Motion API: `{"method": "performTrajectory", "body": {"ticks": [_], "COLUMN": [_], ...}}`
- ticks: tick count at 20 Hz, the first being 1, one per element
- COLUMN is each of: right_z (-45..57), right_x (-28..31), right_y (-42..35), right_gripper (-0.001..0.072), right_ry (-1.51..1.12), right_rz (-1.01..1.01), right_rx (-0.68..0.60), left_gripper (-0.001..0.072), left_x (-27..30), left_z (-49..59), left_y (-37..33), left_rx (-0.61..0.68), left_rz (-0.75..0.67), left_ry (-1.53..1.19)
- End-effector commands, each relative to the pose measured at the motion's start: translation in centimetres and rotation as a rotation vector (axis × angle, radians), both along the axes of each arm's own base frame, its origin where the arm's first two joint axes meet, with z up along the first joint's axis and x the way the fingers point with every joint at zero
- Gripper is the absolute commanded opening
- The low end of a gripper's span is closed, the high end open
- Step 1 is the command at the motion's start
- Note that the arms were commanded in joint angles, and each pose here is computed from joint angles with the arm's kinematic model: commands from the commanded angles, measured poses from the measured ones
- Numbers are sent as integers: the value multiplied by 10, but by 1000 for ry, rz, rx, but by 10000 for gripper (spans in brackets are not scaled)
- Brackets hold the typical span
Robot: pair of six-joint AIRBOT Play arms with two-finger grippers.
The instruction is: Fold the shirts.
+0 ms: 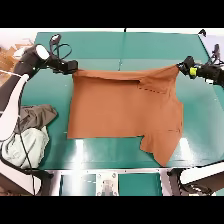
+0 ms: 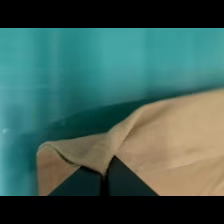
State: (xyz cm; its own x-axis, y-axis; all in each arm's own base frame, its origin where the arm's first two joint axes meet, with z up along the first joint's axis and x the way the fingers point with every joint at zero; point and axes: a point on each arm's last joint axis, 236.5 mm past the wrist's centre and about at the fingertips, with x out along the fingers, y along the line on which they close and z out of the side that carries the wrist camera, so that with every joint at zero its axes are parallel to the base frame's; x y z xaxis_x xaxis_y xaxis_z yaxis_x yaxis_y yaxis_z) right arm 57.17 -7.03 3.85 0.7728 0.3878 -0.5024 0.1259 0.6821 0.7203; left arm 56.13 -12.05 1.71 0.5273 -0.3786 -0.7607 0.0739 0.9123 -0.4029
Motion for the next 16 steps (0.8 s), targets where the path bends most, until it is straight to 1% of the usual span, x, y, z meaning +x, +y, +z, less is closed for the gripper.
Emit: {"method": "performTrajectory", "body": {"ticks": [1, 3, 6, 8, 10, 13, 15, 16], "right_z": [-6, 10, 15, 4, -16, -47, -62, -67], "right_x": [28, 35, 33, 24, 5, -40, -70, -80], "right_y": [-4, -7, -2, -1, -7, -22, -29, -31], "right_gripper": [21, 21, 21, 21, 20, 19, 20, 19], "right_ry": [-6, -43, -46, -3, 101, 303, 419, 458], "right_rz": [20, 17, 45, 83, 109, 178, 237, 246], "right_rx": [22, 5, 5, -33, -69, -155, -231, -250], "left_gripper": [25, 24, 25, 25, 25, 25, 25, 25], "left_x": [26, 31, 30, 22, 5, -33, -58, -70], "left_z": [12, 23, 23, 15, 5, -19, -36, -44], "left_y": [11, 15, 13, 9, 6, 7, 13, 14], "left_rx": [-223, -259, -256, -258, -250, -170, -103, -84], "left_rz": [80, 84, 71, 44, -4, -88, -124, -134], "left_ry": [-44, -72, -73, -28, 41, 193, 300, 349]}}
